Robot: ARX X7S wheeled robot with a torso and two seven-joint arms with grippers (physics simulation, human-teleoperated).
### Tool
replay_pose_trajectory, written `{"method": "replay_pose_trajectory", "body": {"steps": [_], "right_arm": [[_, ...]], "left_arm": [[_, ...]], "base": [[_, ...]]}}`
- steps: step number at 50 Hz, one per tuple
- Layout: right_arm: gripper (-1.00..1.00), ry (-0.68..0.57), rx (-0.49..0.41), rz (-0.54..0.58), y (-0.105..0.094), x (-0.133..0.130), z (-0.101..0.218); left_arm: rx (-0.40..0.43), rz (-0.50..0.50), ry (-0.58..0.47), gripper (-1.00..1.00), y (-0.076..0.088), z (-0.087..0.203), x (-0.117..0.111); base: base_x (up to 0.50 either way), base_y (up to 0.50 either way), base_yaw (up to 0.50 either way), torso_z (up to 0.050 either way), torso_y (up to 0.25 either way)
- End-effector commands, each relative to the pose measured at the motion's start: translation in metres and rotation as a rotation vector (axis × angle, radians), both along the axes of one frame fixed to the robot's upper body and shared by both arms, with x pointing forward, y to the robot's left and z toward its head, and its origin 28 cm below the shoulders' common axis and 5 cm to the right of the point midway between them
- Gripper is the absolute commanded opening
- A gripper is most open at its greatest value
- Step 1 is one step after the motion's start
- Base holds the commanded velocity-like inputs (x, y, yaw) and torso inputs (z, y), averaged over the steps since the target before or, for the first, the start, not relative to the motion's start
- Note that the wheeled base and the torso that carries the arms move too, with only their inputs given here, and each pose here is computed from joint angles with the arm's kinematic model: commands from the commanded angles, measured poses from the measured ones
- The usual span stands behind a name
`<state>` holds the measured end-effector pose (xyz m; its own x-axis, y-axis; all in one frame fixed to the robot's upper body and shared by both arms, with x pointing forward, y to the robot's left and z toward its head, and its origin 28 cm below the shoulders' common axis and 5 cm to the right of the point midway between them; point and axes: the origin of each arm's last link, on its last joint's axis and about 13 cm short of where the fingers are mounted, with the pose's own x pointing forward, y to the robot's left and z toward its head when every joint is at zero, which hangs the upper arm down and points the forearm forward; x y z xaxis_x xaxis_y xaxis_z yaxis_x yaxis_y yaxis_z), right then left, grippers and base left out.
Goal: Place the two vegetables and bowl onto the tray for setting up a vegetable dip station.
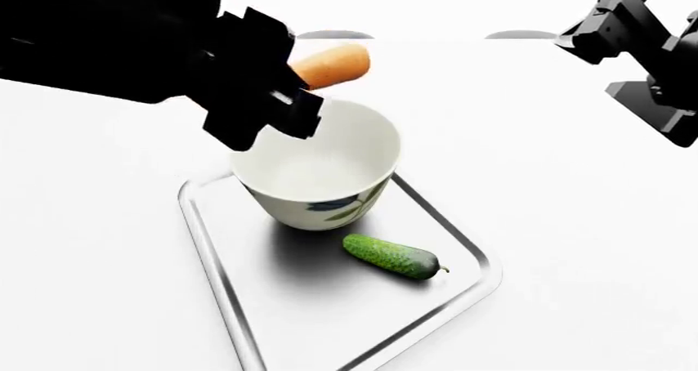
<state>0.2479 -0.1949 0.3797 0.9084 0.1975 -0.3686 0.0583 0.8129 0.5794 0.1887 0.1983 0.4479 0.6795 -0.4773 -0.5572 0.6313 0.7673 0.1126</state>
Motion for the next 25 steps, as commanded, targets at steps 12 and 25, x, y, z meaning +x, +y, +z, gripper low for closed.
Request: {"method": "replay_pose_trajectory", "body": {"steps": [12, 25], "right_arm": [[1.0, 0.021, 0.016, -0.019, -0.004, 0.003, -0.015], [1.0, 0.027, 0.022, -0.027, -0.006, 0.002, -0.02]], "left_arm": [[-0.023, -0.159, 0.053, -1.0, 0.006, -0.028, -0.026], [-0.028, -0.214, 0.065, -1.0, 0.002, -0.037, -0.023]], "base": [[0.0, 0.0, 0.0, 0.0, 0.0], [0.0, 0.0, 0.0, 0.0, 0.0]]}}
